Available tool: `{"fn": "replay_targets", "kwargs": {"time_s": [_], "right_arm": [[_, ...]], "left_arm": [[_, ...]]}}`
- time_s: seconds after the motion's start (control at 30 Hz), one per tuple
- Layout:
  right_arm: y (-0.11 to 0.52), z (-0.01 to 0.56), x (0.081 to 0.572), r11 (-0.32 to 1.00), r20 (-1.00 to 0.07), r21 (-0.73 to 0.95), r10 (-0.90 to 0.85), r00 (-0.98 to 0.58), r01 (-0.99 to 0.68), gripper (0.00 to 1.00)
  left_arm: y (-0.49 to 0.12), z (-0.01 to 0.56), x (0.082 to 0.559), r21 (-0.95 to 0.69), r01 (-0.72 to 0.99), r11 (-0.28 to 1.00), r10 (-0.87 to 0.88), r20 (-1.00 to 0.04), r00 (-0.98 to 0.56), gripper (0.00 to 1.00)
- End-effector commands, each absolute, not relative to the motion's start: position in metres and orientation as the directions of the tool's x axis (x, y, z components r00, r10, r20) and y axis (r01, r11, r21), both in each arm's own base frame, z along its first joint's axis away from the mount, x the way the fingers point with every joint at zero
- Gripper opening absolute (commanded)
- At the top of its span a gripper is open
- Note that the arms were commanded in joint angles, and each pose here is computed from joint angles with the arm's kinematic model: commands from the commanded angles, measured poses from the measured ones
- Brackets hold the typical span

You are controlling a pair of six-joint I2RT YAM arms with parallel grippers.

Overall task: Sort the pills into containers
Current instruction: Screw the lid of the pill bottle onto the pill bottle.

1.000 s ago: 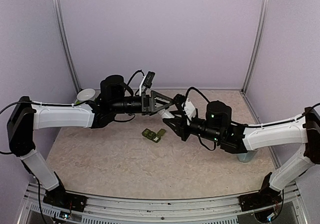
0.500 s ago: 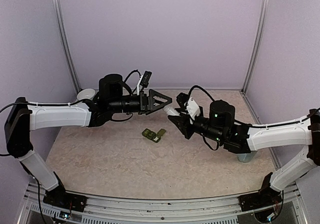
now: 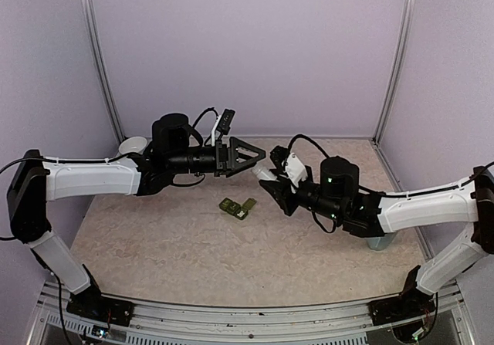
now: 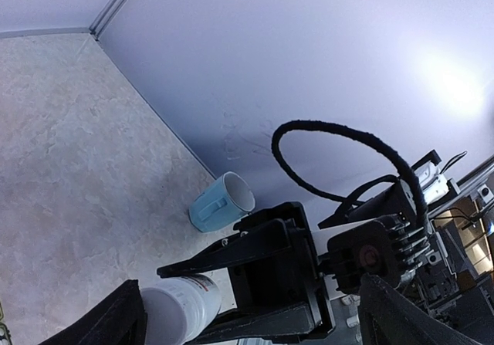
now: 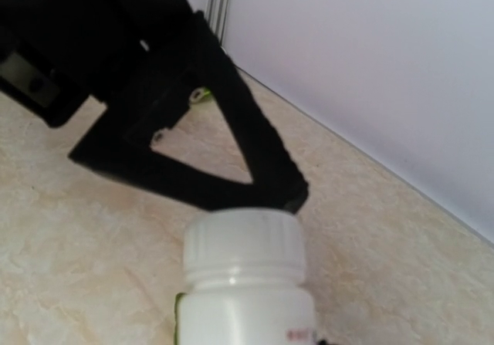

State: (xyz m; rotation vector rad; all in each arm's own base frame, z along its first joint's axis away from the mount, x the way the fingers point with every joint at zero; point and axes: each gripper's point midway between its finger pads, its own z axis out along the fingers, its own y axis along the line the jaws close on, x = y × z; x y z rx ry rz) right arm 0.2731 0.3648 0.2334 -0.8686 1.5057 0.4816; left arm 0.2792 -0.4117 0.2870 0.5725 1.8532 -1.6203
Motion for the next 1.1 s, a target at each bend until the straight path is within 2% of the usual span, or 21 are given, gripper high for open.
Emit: {"fn": "replay_targets", "kwargs": {"time_s": [0.0, 0.13, 0.37, 0.6, 0.83, 1.07], "right_arm": [[0.363, 0.255, 0.265, 0.625, -0.979, -0.195, -0.175, 0.107, -0.756, 0.04], [0.360, 0.262, 0.263, 0.625, -0.977, -0.209, -0.172, 0.129, -0.752, 0.04], [0.363, 0.251, 0.268, 0.625, -0.966, -0.246, -0.224, 0.131, -0.741, 0.04], [0.367, 0.249, 0.269, 0.628, -0.958, -0.272, -0.249, 0.143, -0.729, 0.04], [0.366, 0.250, 0.269, 0.636, -0.956, -0.279, -0.256, 0.145, -0.720, 0.04], [0.371, 0.253, 0.266, 0.623, -0.968, -0.231, -0.225, 0.112, -0.747, 0.04]], "left_arm": [[-0.412, 0.282, 0.284, -0.730, 0.661, 0.175, -0.075, -0.679, -0.730, 0.93], [-0.405, 0.270, 0.296, -0.744, 0.622, 0.242, -0.093, -0.656, -0.749, 0.92], [-0.405, 0.266, 0.302, -0.756, 0.603, 0.255, -0.092, -0.639, -0.763, 0.81], [-0.412, 0.261, 0.298, -0.764, 0.599, 0.239, -0.057, -0.626, -0.777, 0.65], [-0.415, 0.260, 0.295, -0.764, 0.606, 0.223, -0.042, -0.628, -0.777, 0.40], [-0.418, 0.271, 0.283, -0.750, 0.647, 0.133, -0.031, -0.656, -0.754, 0.28]]}}
